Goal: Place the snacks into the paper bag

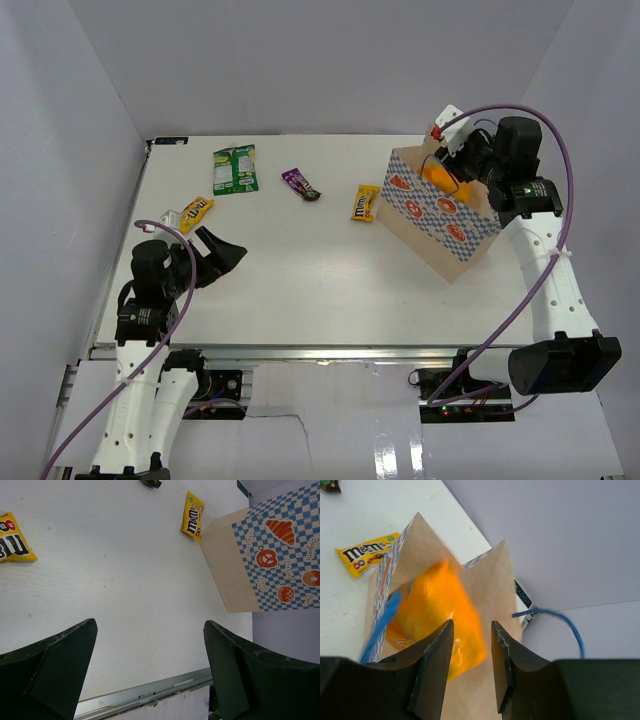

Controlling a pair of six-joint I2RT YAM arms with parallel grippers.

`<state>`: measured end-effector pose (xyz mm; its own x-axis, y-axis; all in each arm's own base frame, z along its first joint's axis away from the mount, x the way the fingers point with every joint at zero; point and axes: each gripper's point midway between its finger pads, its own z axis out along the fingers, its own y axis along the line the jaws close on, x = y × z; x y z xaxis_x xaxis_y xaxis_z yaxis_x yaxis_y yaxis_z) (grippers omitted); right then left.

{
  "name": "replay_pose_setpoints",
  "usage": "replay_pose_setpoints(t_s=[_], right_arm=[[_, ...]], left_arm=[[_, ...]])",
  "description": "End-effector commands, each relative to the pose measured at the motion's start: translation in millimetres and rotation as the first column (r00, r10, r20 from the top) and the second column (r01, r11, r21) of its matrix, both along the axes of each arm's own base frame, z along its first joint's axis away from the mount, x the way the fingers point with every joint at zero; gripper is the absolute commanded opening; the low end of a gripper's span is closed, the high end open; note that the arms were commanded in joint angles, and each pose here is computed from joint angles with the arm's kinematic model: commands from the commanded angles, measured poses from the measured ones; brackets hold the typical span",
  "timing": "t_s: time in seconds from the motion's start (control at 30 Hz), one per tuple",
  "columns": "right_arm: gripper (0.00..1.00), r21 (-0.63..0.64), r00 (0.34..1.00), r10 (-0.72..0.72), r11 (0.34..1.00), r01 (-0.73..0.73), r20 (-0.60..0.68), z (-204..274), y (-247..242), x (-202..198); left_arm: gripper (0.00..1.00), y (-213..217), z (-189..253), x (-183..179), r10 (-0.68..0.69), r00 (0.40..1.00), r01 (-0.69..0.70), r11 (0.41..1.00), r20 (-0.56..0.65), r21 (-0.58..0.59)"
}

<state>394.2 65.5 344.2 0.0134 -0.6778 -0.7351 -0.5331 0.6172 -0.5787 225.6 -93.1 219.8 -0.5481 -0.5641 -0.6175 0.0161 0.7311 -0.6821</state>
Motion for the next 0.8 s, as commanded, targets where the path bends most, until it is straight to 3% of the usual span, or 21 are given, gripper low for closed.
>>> replay_pose_setpoints(t_s=[0.0,0.03,0.3,0.33,0.43,0.47,0.53,0.63,0.67,0.7,0.77], right_arm=[[0.45,0.000,0.987,-0.011,1.000,0.011,0.159,47.6,-2.1,1.4],[0.52,-0.001,0.986,-0.015,1.000,0.016,0.167,51.2,-3.3,1.4],[0.66,0.018,0.960,-0.019,1.000,0.014,0.281,107.1,-3.8,3.4],[0.68,0.035,0.945,-0.008,0.999,-0.003,0.328,132.7,-0.9,-0.6],[0.72,0.099,0.948,0.028,0.993,-0.062,0.316,151.3,12.4,3.0],[0.73,0.113,0.931,0.104,0.982,-0.152,0.351,177.1,27.4,-7.9],[0.77,0.157,0.951,0.207,0.956,-0.246,0.228,155.2,56.9,-6.7],[0.81,0.174,0.910,0.412,0.894,-0.413,0.044,116.1,108.5,-29.3],[0.82,0.190,0.857,0.516,0.842,-0.505,-0.005,102.5,139.5,-48.8],[0.82,0.215,0.821,0.561,0.819,-0.532,-0.106,72.8,153.2,-61.0],[0.83,0.248,0.714,0.676,0.734,-0.632,-0.182,44.8,188.5,-94.2]], left_arm=[[0.98,-1.8,4.7,3.1,-0.010,1.000,0.010,1.000,0.018,-0.007],[0.98,-2.3,5.0,3.8,-0.013,1.000,0.013,1.000,0.020,-0.009],[0.98,-7.0,2.7,12.5,-0.042,0.999,0.043,0.999,0.011,-0.017],[0.98,-7.4,2.6,14.2,-0.046,0.999,0.046,0.999,0.007,-0.017],[0.98,-3.3,2.0,27.4,-0.033,0.999,0.033,0.999,-0.013,0.012],[0.98,-0.5,2.2,32.1,-0.022,1.000,0.022,0.999,-0.019,0.028],[0.98,15.2,6.9,46.5,0.037,0.999,-0.034,0.993,-0.021,0.114],[0.98,46.1,-4.9,72.9,0.148,0.985,-0.118,0.953,-0.089,0.278],[0.98,56.0,-20.1,82.0,0.164,0.978,-0.109,0.930,-0.132,0.350],[0.98,67.3,-24.1,88.9,0.201,0.970,-0.131,0.904,-0.135,0.406],[0.98,81.2,-22.2,103.8,0.205,0.972,-0.123,0.856,-0.112,0.502]])
